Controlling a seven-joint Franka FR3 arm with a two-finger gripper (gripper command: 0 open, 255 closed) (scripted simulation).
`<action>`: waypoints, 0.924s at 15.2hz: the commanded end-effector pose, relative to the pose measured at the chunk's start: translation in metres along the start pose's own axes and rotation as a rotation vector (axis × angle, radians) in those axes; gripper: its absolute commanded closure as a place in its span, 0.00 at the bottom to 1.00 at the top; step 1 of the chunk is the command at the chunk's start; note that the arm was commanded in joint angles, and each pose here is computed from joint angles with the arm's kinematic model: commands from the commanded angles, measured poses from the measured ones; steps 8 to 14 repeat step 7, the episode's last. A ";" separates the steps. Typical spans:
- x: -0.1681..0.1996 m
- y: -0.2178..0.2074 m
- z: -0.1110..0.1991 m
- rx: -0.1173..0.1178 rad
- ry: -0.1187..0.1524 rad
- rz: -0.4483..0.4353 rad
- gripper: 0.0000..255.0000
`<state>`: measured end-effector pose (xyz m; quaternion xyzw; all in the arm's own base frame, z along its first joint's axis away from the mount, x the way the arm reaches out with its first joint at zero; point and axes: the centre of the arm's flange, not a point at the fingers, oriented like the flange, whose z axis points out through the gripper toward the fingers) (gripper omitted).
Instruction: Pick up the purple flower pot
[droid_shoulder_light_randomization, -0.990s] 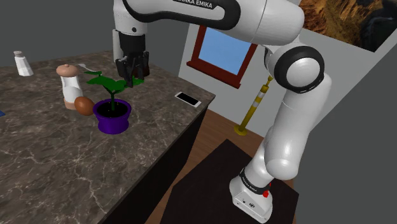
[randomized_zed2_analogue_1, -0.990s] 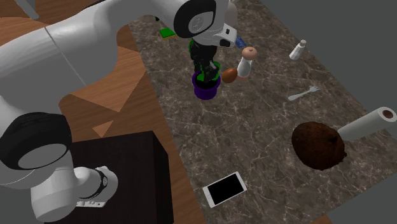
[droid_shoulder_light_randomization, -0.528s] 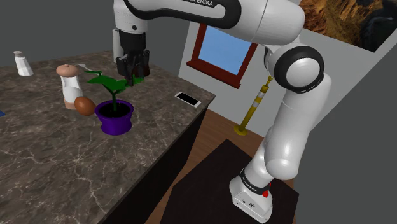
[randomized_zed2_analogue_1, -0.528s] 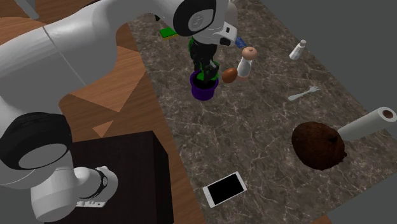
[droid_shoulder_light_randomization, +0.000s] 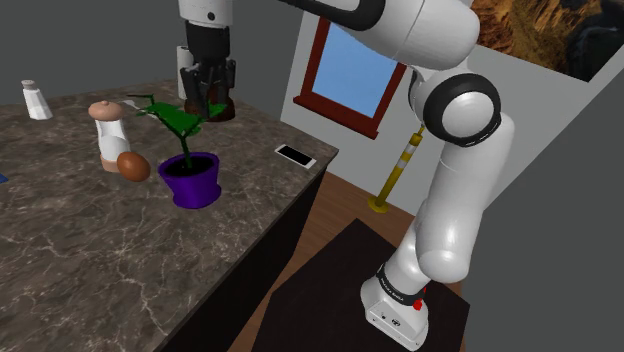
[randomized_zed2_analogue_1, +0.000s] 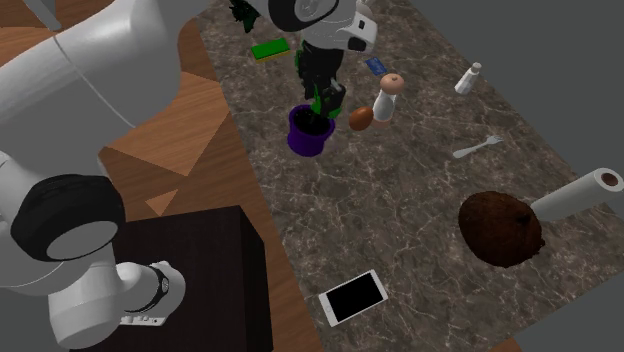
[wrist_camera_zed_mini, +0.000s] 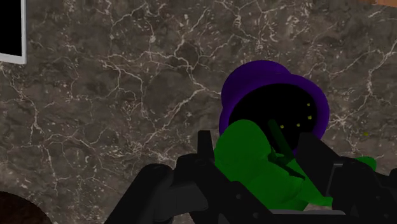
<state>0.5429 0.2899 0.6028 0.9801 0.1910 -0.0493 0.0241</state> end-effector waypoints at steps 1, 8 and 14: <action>-0.001 0.001 -0.010 0.000 0.002 0.000 1.00; -0.004 0.002 -0.032 0.000 0.002 0.000 1.00; -0.004 0.002 -0.032 0.000 0.002 0.000 1.00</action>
